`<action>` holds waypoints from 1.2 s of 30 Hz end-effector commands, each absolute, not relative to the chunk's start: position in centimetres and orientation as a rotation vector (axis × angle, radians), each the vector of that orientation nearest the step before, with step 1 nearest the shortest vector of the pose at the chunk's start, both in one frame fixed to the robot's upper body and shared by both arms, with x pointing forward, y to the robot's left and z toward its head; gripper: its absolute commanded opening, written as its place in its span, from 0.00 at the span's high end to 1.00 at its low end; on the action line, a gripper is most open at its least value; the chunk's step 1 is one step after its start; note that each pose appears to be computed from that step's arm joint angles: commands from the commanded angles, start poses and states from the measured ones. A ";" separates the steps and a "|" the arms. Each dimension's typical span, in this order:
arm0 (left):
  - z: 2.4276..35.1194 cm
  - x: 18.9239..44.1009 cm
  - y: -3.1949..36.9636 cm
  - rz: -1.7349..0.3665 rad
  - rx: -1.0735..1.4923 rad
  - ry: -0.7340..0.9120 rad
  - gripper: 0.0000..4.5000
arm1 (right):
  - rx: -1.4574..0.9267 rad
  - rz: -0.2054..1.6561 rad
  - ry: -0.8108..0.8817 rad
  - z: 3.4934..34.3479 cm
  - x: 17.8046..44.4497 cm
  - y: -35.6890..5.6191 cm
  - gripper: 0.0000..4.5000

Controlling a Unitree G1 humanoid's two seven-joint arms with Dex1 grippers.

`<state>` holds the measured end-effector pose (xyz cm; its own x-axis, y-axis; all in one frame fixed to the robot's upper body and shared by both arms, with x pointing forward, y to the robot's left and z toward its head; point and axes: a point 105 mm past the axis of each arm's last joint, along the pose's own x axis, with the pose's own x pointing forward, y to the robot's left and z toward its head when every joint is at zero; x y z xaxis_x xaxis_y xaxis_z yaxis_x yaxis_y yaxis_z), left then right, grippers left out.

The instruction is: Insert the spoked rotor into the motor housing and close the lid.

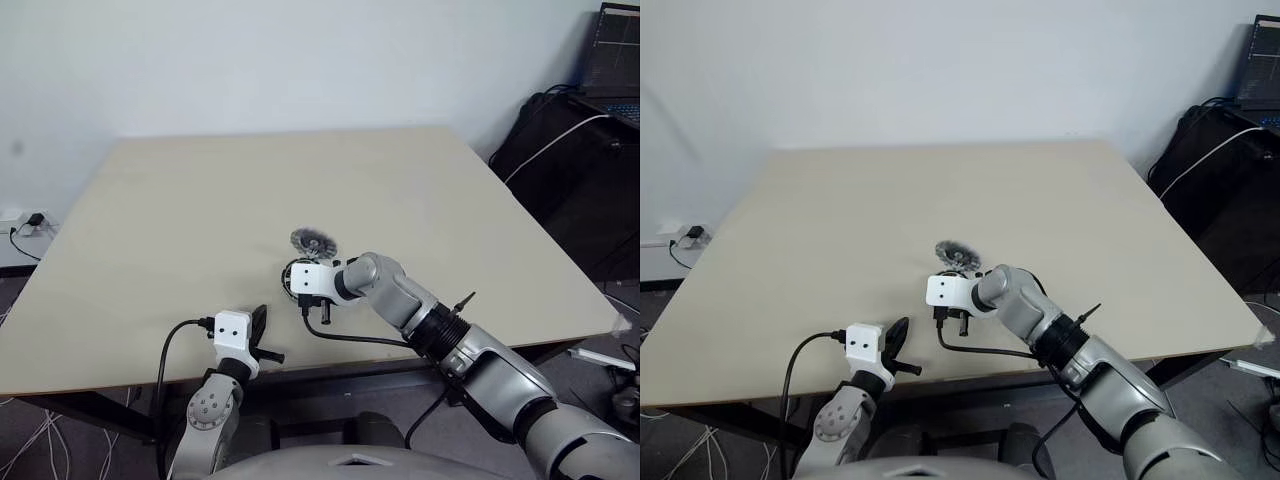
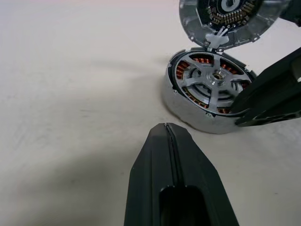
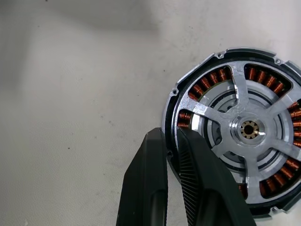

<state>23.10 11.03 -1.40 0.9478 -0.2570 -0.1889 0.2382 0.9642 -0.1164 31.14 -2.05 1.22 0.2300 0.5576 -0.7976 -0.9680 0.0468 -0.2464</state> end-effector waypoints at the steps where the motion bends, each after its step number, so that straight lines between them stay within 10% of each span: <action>1: -0.7 23.5 10.7 -0.260 -0.090 0.169 1.00 | -0.876 1.210 0.579 1.6 31.7 -2.9 0.97; 21: -1.3 23.5 10.2 -0.302 -0.092 0.196 1.00 | -0.472 0.948 0.627 5.4 25.9 -6.8 0.99; 32: -1.5 23.5 10.0 -0.311 -0.101 0.208 1.00 | -0.709 1.006 0.506 4.9 26.9 -5.8 0.99; 36: -1.6 23.3 10.2 -0.297 -0.103 0.211 1.00 | -0.753 1.035 0.502 3.9 27.4 -5.0 0.78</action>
